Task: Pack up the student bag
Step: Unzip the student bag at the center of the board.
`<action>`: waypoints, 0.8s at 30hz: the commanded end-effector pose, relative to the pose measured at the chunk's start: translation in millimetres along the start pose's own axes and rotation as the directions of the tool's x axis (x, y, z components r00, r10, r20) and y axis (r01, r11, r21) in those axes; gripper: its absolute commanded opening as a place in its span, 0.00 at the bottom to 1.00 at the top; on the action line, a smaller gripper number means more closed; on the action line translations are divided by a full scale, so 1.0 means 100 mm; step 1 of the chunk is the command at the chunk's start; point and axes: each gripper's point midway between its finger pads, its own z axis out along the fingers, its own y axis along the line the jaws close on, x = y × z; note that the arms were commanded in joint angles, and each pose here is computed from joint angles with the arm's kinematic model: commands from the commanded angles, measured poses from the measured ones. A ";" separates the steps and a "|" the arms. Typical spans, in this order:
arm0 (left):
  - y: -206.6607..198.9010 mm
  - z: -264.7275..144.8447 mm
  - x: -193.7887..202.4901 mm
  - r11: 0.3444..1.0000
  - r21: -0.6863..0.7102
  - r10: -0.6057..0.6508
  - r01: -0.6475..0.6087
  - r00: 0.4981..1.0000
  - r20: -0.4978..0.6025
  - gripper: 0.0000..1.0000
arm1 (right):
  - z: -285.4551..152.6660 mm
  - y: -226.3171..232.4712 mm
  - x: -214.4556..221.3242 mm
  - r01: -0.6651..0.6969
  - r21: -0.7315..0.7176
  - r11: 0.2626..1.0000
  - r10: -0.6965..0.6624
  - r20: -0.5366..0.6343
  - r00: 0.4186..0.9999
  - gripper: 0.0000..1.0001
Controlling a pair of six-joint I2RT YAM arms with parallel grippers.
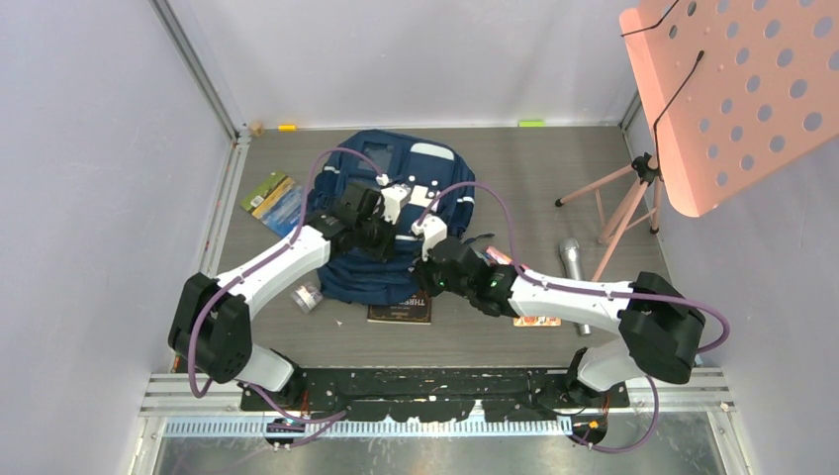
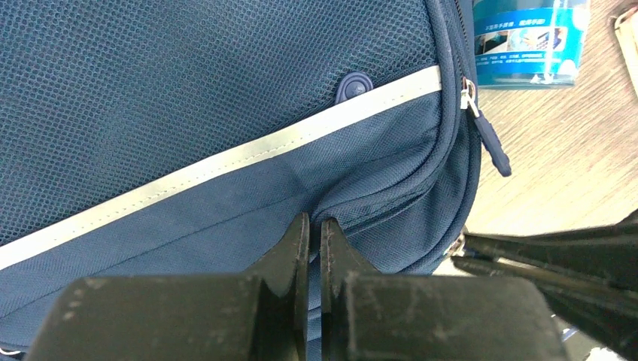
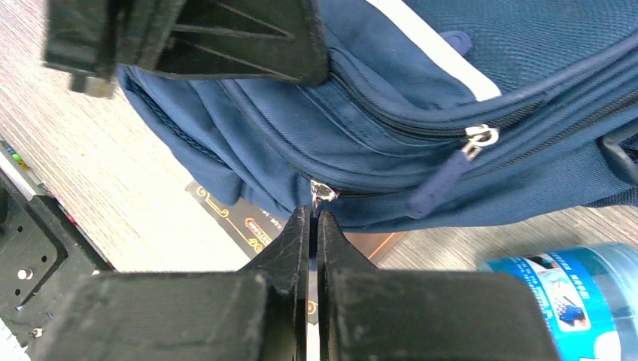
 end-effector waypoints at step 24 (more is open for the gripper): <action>-0.31 -0.28 -0.94 0.957 0.258 -0.205 0.136 0.943 0.263 0.00 | 0.26 0.75 -0.80 -0.037 -0.016 0.999 0.041 0.375 0.926 0.01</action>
